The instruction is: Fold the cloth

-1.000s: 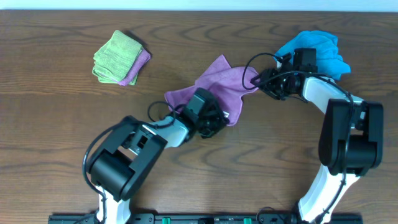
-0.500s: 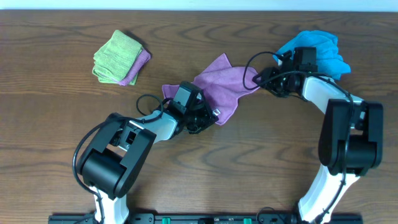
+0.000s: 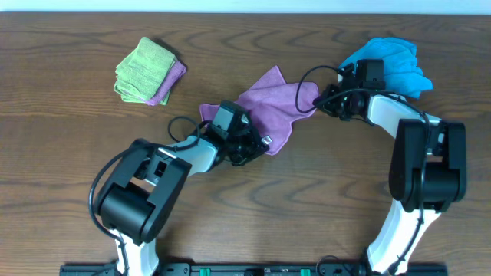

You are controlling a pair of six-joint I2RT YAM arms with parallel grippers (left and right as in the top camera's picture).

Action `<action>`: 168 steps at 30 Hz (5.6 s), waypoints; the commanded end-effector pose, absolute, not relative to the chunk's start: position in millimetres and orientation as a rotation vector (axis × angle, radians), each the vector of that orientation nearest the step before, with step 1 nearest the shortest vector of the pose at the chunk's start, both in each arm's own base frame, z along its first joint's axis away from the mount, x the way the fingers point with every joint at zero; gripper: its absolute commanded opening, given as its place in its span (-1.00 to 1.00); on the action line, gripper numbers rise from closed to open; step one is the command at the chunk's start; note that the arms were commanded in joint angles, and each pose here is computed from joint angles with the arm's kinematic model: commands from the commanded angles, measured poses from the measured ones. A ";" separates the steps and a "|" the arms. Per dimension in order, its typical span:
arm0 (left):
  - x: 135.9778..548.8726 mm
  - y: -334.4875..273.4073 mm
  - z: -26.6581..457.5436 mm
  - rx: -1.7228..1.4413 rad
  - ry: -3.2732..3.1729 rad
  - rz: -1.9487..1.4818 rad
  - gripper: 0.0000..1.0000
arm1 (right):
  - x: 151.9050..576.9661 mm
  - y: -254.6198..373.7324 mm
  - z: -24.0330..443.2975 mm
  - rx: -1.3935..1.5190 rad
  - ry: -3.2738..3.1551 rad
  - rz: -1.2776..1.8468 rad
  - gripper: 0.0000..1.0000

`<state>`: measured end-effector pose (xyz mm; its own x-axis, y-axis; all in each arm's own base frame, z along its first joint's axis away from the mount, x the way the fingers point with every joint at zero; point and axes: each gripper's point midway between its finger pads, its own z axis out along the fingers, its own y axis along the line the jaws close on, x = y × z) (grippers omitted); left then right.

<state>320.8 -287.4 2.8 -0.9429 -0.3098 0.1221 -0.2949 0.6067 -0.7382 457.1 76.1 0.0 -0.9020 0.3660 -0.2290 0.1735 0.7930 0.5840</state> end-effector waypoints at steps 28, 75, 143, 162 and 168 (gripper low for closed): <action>266.7 -181.1 78.9 -0.408 2.932 -1.178 -0.88 | 301.1 73.2 87.3 0.039 3.073 0.603 -0.97; 346.4 -127.6 65.9 -0.620 2.658 -0.706 -0.89 | 396.0 90.6 53.7 -0.128 2.559 0.422 -0.97; 405.0 -137.6 93.5 -0.438 2.409 -0.807 -0.84 | 422.3 102.0 122.5 0.035 2.430 0.456 0.65; 384.7 -183.9 39.5 -0.335 2.567 -0.815 -0.88 | 369.5 80.2 70.2 0.386 2.536 0.877 0.75; 379.8 -186.2 20.7 -0.337 2.612 -0.776 -0.88 | 359.3 86.1 53.0 0.467 2.494 0.959 0.75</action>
